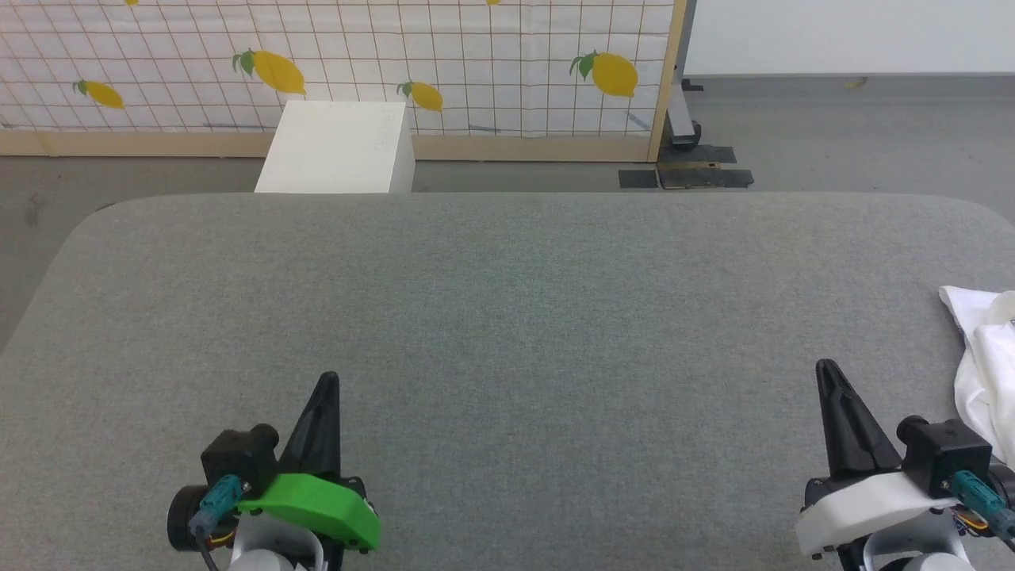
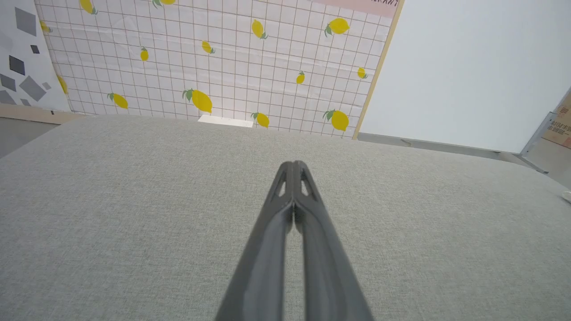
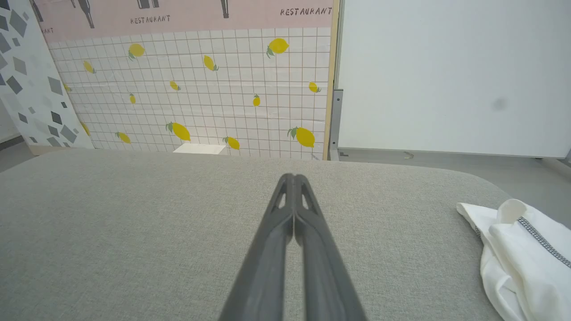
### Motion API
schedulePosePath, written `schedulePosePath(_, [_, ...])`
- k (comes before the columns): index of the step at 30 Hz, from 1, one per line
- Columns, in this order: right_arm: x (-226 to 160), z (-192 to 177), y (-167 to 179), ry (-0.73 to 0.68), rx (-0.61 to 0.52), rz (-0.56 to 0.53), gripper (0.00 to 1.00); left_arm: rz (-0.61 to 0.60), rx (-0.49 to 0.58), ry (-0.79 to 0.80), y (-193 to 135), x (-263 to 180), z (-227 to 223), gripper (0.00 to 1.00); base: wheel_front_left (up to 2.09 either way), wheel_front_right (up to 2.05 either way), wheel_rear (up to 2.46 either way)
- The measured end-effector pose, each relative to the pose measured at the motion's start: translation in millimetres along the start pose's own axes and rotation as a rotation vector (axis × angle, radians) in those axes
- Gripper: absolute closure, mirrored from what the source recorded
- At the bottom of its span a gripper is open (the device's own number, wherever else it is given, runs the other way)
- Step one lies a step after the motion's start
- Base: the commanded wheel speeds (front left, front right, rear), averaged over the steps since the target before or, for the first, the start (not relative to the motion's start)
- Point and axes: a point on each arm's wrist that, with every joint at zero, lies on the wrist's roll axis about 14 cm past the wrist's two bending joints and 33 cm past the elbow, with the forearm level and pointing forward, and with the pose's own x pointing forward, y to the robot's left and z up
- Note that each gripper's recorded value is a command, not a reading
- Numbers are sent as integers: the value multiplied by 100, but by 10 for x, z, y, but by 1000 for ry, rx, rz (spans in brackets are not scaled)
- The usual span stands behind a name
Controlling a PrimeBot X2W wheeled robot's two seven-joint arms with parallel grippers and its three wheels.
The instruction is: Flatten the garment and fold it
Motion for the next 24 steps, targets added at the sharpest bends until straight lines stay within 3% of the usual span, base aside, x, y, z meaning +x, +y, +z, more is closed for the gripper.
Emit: schedulePosePath(24, [6,-20,41,23,-14,13,100,8,46,8,4,34,65,100,0,0,0])
